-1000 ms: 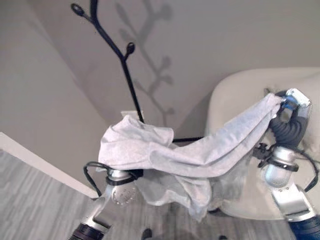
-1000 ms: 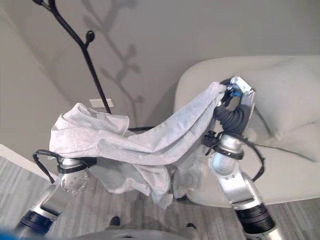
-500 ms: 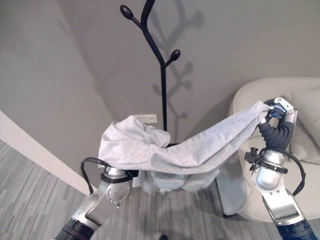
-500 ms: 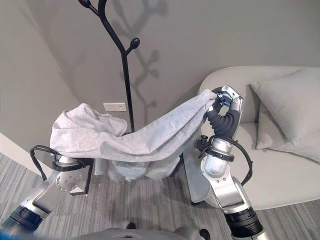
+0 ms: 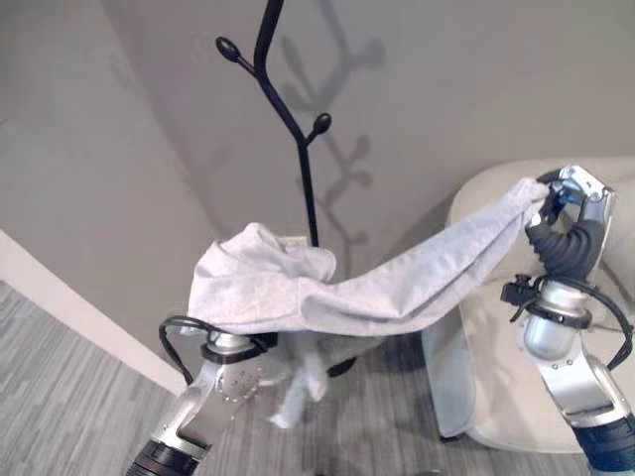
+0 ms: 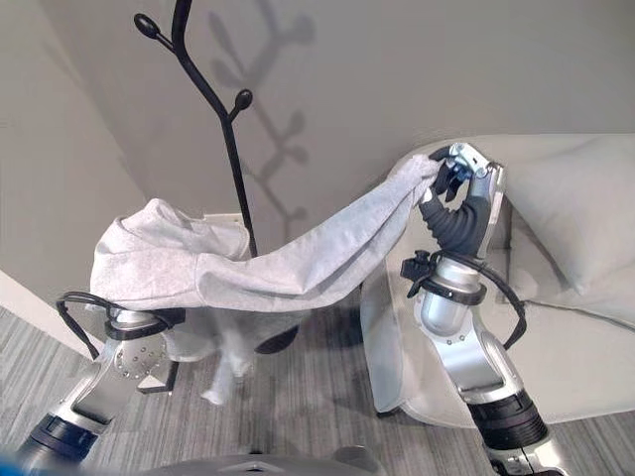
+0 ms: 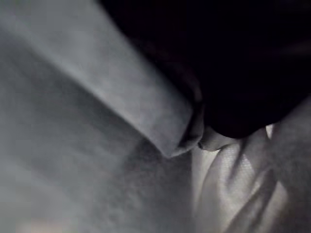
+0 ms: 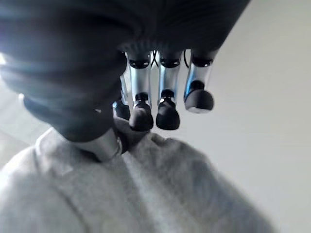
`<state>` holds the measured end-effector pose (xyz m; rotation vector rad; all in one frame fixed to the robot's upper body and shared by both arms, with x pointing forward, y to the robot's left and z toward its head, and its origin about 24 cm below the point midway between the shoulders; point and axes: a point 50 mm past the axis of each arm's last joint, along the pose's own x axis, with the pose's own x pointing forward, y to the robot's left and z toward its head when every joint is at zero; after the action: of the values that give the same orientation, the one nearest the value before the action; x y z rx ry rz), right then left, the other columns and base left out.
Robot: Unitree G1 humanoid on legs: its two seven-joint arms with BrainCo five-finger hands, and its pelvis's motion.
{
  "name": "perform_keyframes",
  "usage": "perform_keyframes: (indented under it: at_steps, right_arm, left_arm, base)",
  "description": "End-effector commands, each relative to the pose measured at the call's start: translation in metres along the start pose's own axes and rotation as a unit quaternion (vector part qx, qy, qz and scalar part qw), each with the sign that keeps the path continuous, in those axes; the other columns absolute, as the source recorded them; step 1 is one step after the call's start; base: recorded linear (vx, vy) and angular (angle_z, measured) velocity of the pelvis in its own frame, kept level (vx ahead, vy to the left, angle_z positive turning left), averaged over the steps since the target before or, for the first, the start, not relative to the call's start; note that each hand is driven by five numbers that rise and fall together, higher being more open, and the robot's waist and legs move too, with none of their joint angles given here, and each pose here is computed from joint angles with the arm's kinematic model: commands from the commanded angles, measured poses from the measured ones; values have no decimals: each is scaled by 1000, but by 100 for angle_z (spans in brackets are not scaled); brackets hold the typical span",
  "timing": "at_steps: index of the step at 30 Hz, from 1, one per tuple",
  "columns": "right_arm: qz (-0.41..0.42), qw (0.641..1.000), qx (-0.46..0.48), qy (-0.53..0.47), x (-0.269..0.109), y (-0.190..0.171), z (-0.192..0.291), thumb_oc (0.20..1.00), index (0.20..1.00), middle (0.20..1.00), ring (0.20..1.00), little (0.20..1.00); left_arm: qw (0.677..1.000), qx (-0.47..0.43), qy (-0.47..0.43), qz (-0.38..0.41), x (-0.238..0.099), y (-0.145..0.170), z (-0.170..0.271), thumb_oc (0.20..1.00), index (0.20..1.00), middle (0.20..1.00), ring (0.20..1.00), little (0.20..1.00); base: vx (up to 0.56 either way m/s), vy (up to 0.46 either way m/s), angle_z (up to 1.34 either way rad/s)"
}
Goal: Hang the clothes on the sofa on the clothes rack.
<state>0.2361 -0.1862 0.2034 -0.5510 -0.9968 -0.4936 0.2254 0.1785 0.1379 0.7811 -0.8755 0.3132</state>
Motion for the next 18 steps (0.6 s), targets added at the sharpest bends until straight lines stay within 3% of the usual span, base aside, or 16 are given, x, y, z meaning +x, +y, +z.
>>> perform_keyframes:
  at_steps: [1,9,18]
  right_arm:
    - [-31,995,30,-93,19,-6,28,200,200,200,200,200]
    - [-30,991,23,-128,31,-6,31,200,200,200,200,200]
    - [-51,990,-3,-131,34,-15,27,200,200,200,200,200]
  left_arm:
    - [992,43,-99,72,35,28,6,200,200,200,200,200]
    - [981,67,-140,120,55,41,9,200,200,200,200,200]
    - [989,7,-112,101,50,20,13,200,200,200,200,200]
  base:
    - [125,-56,19]
    - [97,-50,18]
    - [99,75,36]
